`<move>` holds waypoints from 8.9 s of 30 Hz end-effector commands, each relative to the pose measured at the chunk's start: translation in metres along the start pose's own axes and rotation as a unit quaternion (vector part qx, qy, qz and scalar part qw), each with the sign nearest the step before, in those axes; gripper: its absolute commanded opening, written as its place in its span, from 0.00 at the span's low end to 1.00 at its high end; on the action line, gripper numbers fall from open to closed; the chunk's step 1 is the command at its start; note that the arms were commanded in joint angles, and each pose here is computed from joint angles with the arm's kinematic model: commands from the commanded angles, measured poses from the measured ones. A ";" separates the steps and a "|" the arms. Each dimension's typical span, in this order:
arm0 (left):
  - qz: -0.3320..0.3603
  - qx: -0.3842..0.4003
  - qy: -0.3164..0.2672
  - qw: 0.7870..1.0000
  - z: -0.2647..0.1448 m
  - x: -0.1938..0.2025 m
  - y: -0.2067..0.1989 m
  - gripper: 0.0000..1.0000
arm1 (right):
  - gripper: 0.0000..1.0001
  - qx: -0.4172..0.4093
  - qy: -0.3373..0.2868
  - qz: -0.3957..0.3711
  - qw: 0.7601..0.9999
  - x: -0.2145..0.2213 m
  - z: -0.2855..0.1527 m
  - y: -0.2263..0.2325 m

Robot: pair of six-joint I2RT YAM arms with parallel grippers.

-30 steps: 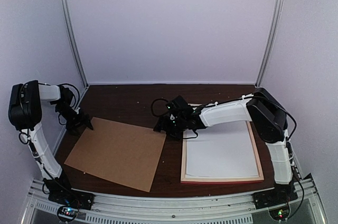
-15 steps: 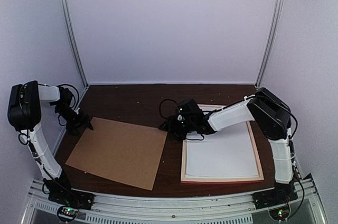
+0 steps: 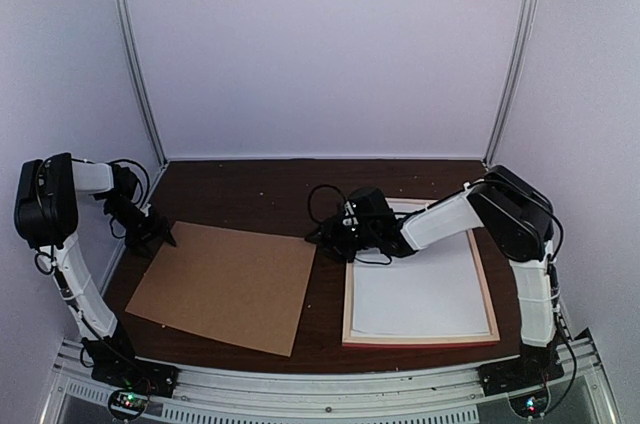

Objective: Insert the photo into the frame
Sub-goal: Pick up the backboard from the center of the board, then turn over the backboard, then pass from the right arm to the left, then pass from the left arm to the right

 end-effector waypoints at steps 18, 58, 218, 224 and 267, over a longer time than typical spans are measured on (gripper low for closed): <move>0.025 0.058 0.016 0.998 0.006 0.015 -0.036 0.73 | 0.41 -0.218 0.081 -0.121 0.965 0.029 -0.044 0.116; 0.054 0.103 -0.157 0.981 -0.094 0.012 -0.091 0.88 | 0.00 0.011 -0.034 -0.301 0.953 -0.023 -0.155 0.158; 0.222 0.431 -0.037 0.874 -0.123 0.102 -0.262 0.00 | 0.60 0.278 -0.089 -0.306 0.906 -0.036 -0.168 0.054; 0.217 0.469 -0.036 0.856 -0.135 0.099 -0.274 0.00 | 0.61 0.265 -0.078 -0.273 0.922 -0.051 -0.185 0.031; 0.204 0.526 -0.037 0.825 -0.161 0.110 -0.279 0.00 | 0.59 -0.133 -0.042 -0.147 0.979 -0.060 -0.162 0.061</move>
Point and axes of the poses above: each gripper's point midway between its finger pads, its own z axis out along the fingers, its own y axis along the line the jaws close on, x = y × z, the point moved 4 cm from there along -z, back along the fingers, and after that the axes turned 2 degrees about -z, right-handed, at the moved point
